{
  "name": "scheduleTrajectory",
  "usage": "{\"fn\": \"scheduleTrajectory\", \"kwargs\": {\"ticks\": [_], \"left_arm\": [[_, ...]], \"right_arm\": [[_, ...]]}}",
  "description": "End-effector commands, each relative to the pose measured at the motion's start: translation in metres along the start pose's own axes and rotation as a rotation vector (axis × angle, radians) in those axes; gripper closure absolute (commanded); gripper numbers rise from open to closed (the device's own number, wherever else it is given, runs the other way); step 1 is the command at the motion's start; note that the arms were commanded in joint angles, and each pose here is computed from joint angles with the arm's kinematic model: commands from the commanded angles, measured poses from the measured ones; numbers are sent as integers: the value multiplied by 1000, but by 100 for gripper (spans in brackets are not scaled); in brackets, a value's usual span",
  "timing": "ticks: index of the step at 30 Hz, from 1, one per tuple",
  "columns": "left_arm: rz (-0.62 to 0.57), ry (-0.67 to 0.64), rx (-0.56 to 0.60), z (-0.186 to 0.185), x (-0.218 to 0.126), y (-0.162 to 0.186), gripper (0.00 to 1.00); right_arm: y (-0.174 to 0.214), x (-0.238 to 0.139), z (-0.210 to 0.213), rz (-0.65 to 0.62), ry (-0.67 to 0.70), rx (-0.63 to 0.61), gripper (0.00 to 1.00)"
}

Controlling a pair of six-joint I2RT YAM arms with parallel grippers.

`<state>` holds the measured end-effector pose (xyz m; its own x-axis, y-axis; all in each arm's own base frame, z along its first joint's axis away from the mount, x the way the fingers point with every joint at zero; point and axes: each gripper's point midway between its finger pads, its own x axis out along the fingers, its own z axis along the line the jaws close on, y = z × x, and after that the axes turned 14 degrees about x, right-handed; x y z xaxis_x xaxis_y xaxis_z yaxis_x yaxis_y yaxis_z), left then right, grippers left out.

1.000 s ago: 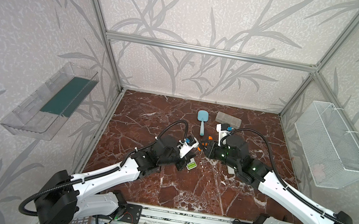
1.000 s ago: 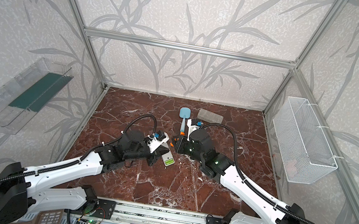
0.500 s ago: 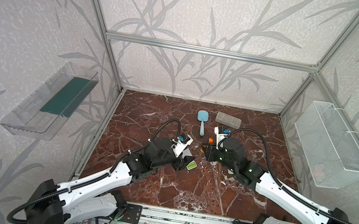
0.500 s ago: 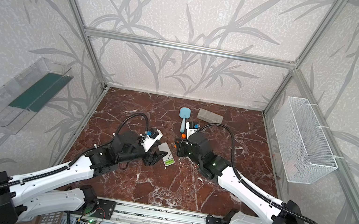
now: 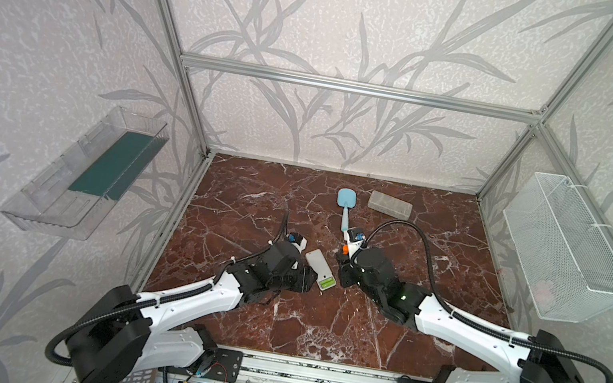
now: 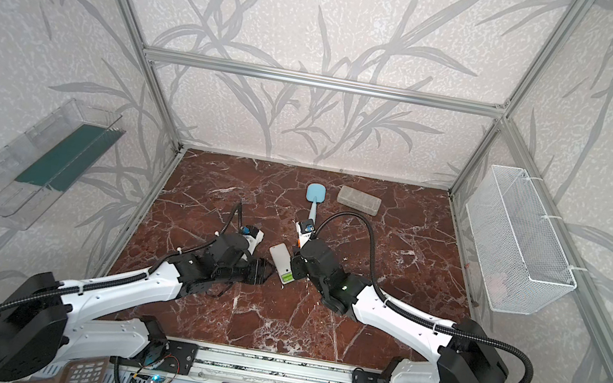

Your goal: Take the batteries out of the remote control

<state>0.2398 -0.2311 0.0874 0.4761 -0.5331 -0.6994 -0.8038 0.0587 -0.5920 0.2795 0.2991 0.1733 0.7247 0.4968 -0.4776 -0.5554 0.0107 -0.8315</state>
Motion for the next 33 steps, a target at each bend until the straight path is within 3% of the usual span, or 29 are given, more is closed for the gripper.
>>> {"fn": "scheduleTrajectory", "kwargs": {"ticks": [1,5,10,17,33], "left_arm": [[-17,23,-218,2,12,1,45],[-2,50,-274,0,26,4,47],[69,96,-345,-4,44,10,58],[117,137,-405,-5,63,16,65],[125,94,-410,7,64,21,67]], "right_arm": [[-8,4,1,-76,8,-47,100],[2,12,4,-72,-18,-48,100],[14,20,7,-50,-42,-97,100],[19,22,1,-61,-30,-126,100],[28,27,-12,-32,7,-40,100]]}}
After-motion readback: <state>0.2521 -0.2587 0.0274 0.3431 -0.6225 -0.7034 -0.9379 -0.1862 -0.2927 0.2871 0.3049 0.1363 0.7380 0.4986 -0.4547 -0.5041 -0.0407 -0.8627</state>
